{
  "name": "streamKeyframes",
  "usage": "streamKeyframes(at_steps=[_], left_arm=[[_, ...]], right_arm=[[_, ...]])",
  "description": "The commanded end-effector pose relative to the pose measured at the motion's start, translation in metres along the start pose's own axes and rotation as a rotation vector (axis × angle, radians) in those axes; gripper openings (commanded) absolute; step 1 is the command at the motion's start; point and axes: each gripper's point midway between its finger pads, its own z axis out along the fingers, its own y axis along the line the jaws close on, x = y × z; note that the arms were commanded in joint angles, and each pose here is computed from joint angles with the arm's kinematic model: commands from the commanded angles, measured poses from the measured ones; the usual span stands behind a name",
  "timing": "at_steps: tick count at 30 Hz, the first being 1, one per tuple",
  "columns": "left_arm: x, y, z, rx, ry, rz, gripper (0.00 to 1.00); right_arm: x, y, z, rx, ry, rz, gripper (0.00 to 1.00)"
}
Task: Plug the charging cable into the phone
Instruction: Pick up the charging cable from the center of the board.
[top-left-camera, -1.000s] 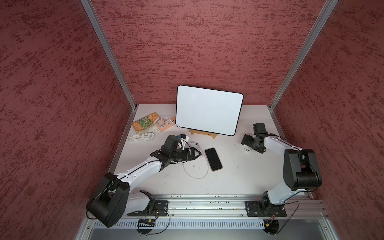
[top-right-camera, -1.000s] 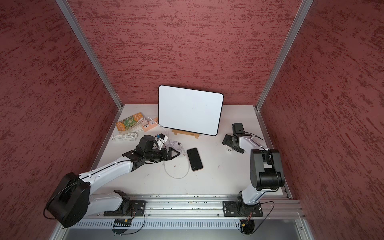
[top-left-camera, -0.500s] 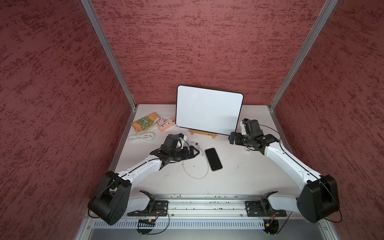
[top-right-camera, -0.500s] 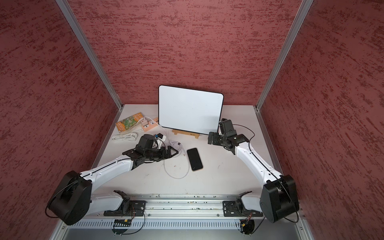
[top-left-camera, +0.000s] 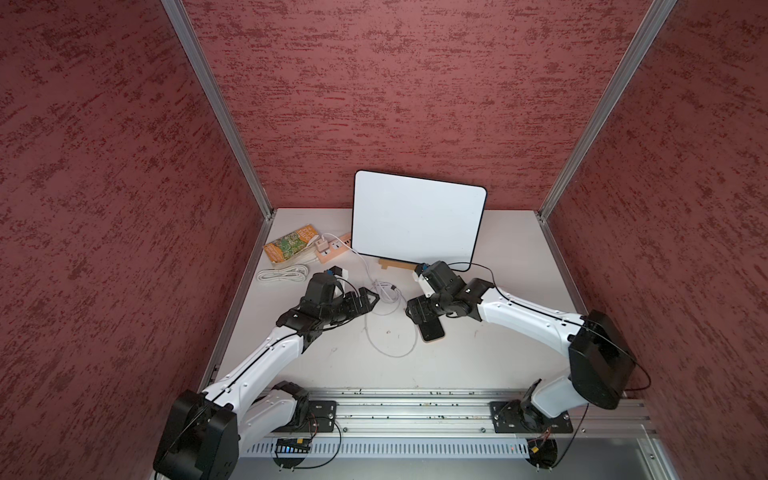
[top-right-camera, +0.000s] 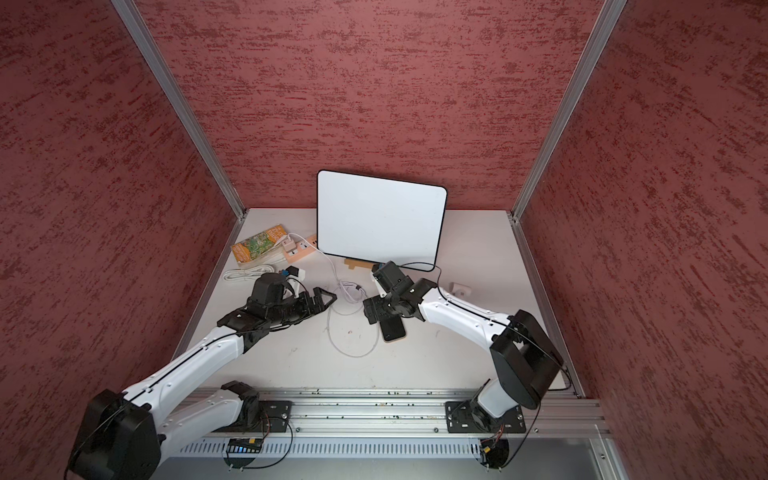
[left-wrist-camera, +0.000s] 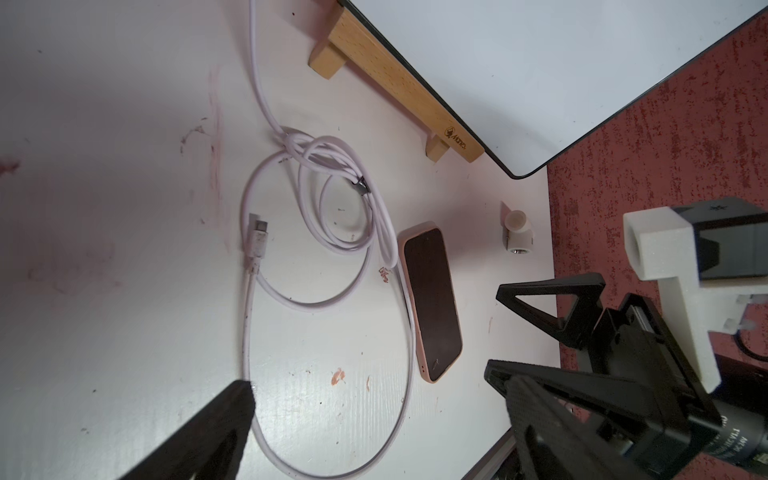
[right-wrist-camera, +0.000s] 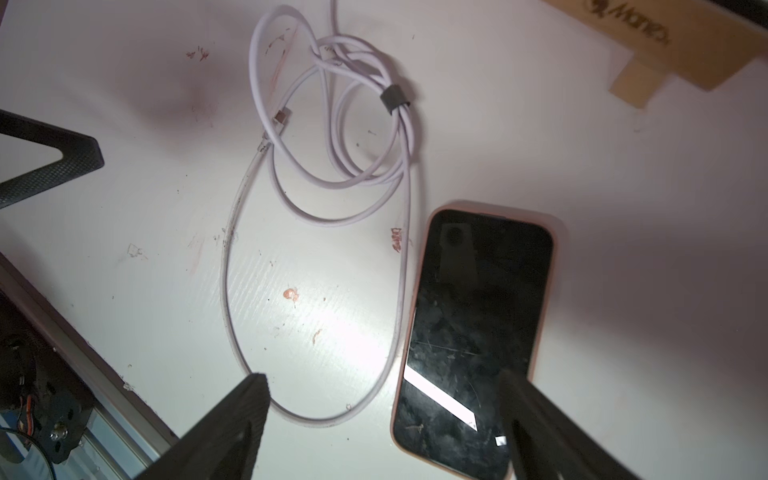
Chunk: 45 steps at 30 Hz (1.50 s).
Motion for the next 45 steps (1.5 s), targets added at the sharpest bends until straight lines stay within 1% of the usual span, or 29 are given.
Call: streamKeyframes(at_steps=[1, 2, 5, 9, 11, 13, 18, 21, 26, 32, 40, 45], left_arm=[[0.001, 0.015, -0.003, -0.043, -0.007, -0.032, 0.98], [0.0, 0.018, -0.003, -0.048, -0.009, -0.036, 0.96], [-0.001, 0.029, -0.006, -0.078, -0.022, -0.063, 0.94], [-0.008, 0.049, -0.018, -0.126, -0.086, -0.126, 0.95], [-0.013, 0.055, -0.028, -0.138, -0.131, -0.148, 0.96], [-0.016, 0.059, -0.037, -0.154, -0.167, -0.161, 0.97], [-0.017, 0.063, -0.053, -0.167, -0.203, -0.173, 0.99], [-0.017, 0.063, -0.057, -0.159, -0.21, -0.174, 1.0], [-0.016, 0.064, -0.059, -0.148, -0.206, -0.177, 1.0], [-0.018, 0.061, -0.06, -0.127, -0.208, -0.174, 1.0], [-0.019, 0.059, -0.059, -0.109, -0.203, -0.173, 1.0], [-0.019, 0.059, -0.059, -0.107, -0.205, -0.174, 1.0]], right_arm=[[-0.018, 0.032, 0.0, -0.054, -0.057, -0.048, 0.88], [-0.017, 0.036, 0.002, -0.049, -0.052, -0.039, 0.87], [-0.009, 0.049, 0.01, -0.038, -0.04, -0.002, 0.82], [0.001, 0.082, 0.02, -0.023, -0.02, 0.032, 0.78], [0.003, 0.094, 0.029, -0.014, -0.009, 0.036, 0.77], [0.004, 0.116, 0.039, -0.013, -0.006, 0.025, 0.76], [-0.002, 0.132, 0.073, 0.012, 0.026, 0.045, 0.73], [-0.005, 0.13, 0.089, 0.061, 0.035, 0.043, 0.69], [-0.01, 0.121, 0.107, 0.139, 0.045, 0.04, 0.64], [-0.012, 0.1, 0.124, 0.224, 0.06, 0.057, 0.59], [-0.012, 0.089, 0.136, 0.235, 0.079, 0.074, 0.48], [-0.01, 0.09, 0.142, 0.221, 0.088, 0.067, 0.34]])
